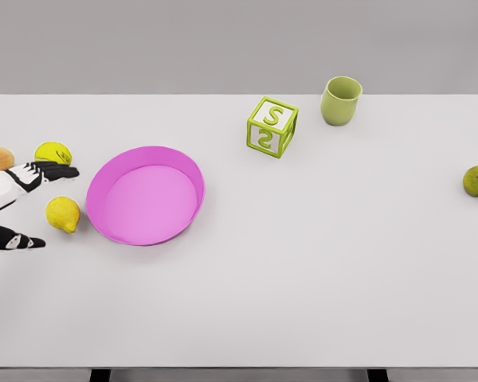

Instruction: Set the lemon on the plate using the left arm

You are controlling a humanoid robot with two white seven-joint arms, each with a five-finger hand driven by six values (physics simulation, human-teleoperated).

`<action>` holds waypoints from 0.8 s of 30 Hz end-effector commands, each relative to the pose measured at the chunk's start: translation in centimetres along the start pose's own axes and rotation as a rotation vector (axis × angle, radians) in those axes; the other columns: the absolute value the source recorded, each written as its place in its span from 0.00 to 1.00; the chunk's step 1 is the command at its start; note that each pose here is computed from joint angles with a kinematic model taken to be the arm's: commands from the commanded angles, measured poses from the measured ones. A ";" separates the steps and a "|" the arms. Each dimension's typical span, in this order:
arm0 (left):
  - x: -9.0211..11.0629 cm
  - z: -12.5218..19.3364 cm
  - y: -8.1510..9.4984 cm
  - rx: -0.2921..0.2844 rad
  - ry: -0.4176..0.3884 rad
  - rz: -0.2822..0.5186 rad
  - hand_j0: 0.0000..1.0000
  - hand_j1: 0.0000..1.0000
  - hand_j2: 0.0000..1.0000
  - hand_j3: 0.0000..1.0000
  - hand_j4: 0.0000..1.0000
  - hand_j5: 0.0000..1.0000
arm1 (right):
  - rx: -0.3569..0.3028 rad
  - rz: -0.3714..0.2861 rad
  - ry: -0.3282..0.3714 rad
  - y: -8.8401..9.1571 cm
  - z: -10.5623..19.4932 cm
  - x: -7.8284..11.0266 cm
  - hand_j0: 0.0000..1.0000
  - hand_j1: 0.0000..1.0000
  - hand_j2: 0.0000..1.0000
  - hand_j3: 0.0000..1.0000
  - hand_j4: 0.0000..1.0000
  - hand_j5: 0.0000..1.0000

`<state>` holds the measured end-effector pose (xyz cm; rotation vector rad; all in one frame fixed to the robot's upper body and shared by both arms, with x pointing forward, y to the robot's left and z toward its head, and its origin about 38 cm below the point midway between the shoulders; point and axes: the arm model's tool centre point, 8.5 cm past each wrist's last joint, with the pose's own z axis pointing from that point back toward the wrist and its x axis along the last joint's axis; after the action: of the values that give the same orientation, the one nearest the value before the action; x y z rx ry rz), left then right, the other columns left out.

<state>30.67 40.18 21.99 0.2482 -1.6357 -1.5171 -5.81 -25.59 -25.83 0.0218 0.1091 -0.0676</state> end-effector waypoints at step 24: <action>-3.0 -2.5 -4.6 0.049 0.270 0.191 1.00 1.00 1.00 1.00 1.00 1.00 | 0.000 0.000 0.001 0.0 0.0 0.0 1.00 1.00 1.00 1.00 1.00 1.00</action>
<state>32.48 39.65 17.06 0.3023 -1.4437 -1.2563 -5.80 -25.59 -25.83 0.0217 0.1088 -0.0676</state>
